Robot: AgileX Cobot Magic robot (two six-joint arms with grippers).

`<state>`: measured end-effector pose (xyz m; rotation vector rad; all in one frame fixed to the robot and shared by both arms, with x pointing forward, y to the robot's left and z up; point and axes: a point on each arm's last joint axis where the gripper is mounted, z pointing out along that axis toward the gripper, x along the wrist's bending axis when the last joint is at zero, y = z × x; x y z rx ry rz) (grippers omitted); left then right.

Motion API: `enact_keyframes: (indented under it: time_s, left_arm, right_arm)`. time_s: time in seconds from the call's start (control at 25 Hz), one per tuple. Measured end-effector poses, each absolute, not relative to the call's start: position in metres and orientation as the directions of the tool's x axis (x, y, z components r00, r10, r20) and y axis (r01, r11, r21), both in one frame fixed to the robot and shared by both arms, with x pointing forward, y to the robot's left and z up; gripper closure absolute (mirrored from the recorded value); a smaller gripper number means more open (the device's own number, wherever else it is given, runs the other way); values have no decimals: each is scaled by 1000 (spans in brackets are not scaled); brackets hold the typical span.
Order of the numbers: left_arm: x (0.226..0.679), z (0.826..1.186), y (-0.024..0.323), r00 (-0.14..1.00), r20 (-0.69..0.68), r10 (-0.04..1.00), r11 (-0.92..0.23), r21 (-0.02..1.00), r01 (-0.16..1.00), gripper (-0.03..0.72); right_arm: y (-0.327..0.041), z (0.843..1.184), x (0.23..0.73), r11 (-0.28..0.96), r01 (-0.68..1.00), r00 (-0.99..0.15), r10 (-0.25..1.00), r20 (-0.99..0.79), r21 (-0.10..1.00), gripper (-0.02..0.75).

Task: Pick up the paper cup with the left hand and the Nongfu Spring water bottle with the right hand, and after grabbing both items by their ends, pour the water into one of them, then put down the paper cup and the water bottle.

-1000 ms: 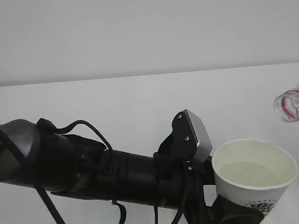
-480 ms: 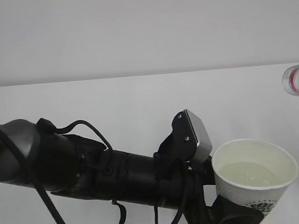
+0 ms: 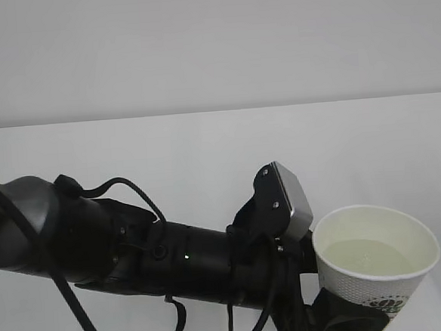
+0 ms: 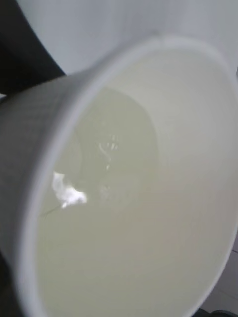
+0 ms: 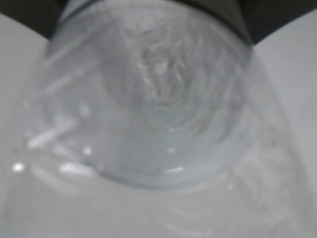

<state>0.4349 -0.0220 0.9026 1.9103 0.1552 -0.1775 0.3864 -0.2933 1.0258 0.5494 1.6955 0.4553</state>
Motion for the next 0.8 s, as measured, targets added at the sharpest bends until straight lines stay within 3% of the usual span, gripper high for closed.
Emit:
enact_keyframes:
  time_s: [0.36, 0.6, 0.8]
  left_arm:
    - [435, 903, -22, 980, -199, 21, -338, 921, 194, 162]
    - [435, 903, -22, 979, -200, 24, -336, 921, 197, 163]
    - [436, 903, -22, 977, -209, 41, -326, 922, 211, 163]
  right_arm:
    - [-297, 1025, 386, 551, 191, -82, 833, -546, 812, 334]
    - [-299, 1024, 386, 433, 215, -43, 900, -434, 876, 334]
    - [-301, 1023, 386, 240, 234, 20, 968, -252, 942, 334]
